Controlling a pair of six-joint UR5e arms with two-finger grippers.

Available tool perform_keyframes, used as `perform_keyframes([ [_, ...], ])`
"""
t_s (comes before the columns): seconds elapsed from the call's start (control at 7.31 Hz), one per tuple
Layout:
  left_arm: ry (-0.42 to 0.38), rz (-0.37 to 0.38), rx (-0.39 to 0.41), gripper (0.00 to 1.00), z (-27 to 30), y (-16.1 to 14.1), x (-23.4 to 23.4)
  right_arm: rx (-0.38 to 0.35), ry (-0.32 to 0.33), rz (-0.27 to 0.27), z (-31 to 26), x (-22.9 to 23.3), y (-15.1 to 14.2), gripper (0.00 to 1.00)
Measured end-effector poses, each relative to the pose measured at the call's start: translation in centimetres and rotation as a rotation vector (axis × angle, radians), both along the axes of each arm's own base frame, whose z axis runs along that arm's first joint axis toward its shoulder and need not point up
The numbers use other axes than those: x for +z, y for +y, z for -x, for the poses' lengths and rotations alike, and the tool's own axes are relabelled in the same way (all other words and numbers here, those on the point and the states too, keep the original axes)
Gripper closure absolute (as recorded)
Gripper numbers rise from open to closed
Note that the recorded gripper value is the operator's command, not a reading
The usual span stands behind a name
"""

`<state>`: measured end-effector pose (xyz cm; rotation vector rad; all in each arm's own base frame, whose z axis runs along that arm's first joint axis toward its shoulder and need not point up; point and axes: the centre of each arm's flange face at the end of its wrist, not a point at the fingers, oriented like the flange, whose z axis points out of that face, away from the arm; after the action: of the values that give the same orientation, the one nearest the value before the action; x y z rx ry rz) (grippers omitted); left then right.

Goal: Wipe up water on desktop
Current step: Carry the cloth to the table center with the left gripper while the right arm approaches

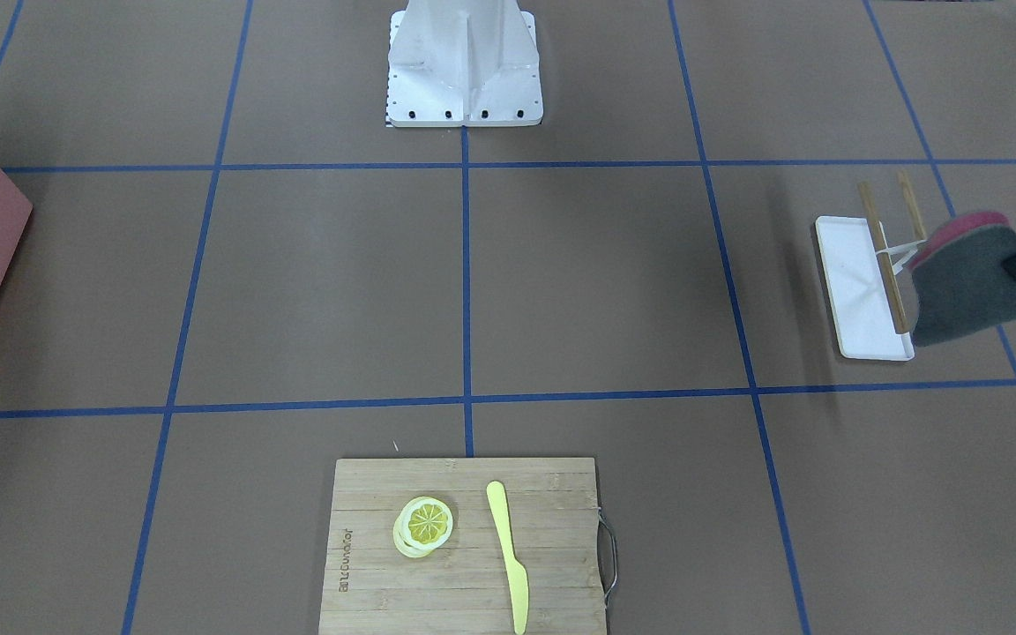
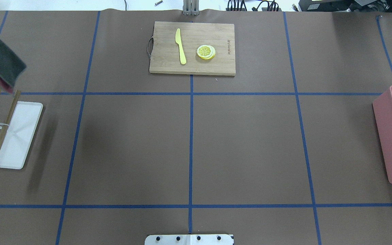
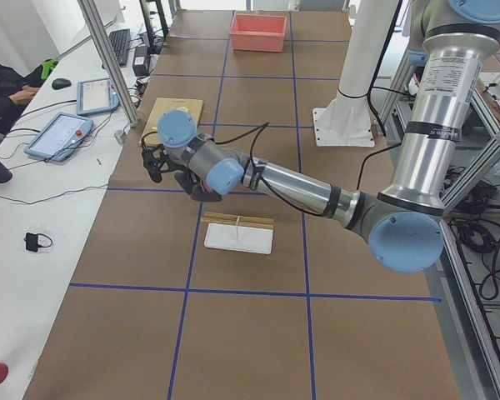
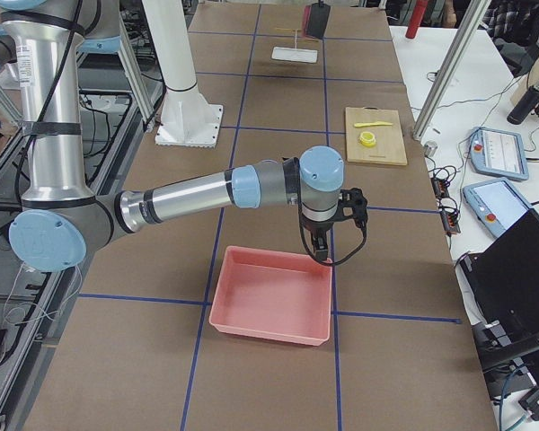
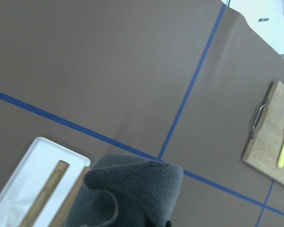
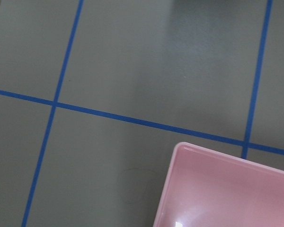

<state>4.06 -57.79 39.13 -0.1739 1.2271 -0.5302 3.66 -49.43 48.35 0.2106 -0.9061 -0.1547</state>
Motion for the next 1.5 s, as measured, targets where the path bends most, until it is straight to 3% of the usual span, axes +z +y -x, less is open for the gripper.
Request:
perform_keyframes([
  [0.41,-0.028,0.153,-0.059,1.00,-11.6,-2.6,-10.4,-0.072,-0.029,-0.162,4.8,-8.8,-3.7,0.00],
  [0.82,-0.031,0.238,-0.108,1.00,-21.6,-1.6,-16.5,-0.101,-0.119,-0.186,15.8,-21.7,-6.0,0.00],
  [0.96,-0.028,0.255,-0.115,1.00,-23.6,-1.3,-17.8,-0.118,-0.123,-0.239,19.1,-23.6,-5.6,0.00],
  [1.23,0.000,0.325,-0.158,1.00,-27.3,-1.7,-22.1,-0.063,-0.112,-0.380,27.3,-25.4,-3.3,0.01],
  [1.5,0.024,0.398,-0.204,1.00,-31.3,-1.8,-25.9,0.001,-0.174,-0.500,36.4,-27.4,1.8,0.01],
])
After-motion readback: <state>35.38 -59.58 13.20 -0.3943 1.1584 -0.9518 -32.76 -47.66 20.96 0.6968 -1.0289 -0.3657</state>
